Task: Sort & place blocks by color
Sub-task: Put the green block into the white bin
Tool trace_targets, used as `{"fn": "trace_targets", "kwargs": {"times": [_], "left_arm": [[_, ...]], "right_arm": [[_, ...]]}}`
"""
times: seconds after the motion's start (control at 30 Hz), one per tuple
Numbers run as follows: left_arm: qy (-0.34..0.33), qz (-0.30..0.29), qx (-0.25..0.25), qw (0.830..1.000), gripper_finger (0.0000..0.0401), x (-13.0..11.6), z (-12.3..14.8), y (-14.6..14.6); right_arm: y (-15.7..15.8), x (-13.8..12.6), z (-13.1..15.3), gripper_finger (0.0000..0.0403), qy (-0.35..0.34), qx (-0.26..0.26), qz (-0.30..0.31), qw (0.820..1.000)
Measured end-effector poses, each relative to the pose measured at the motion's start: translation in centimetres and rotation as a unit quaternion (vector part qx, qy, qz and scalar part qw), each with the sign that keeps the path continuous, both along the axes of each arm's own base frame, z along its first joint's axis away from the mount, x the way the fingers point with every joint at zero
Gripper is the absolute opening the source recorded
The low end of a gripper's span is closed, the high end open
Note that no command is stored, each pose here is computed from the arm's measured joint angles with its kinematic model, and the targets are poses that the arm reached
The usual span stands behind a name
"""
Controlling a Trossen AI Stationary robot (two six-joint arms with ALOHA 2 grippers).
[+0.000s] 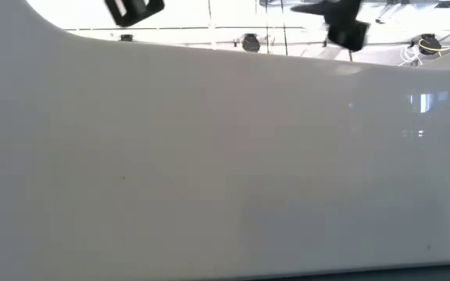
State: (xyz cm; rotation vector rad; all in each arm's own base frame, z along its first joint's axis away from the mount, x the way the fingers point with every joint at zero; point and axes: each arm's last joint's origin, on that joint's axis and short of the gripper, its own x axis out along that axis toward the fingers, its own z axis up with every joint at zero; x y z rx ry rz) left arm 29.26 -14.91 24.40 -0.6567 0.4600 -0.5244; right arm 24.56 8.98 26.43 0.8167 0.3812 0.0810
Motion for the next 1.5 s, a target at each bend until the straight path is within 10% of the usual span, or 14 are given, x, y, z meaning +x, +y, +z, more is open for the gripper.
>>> {"fn": "trace_targets", "kwargs": {"times": [0.37, 0.6, 1.13, 1.5], "left_arm": [[0.102, 0.068, -0.005, 0.992, 0.0148, 0.7, -5.2, -2.8], [0.175, 0.124, -0.049, 0.975, 0.0153, 1.3, -7.9, -2.9], [0.122, 0.079, -0.143, 0.979, 0.0157, 1.9, -6.1, -3.5], [0.029, 0.091, 0.014, 0.995, 0.0131, 1.6, -6.1, -3.6]], "right_arm": [[6.5, -4.5, -1.7, 0.0281, 0.123, 0.1, 0.011, 0.987], [7.6, -7.7, -3.9, 0.0281, 0.283, 0.176, -0.065, 0.941], [7.0, -11.2, -5.9, 0.0281, 0.434, 0.141, -0.152, 0.877], [6.4, -11.6, -6.2, 0.0281, 0.451, 0.112, -0.168, 0.869]]}}
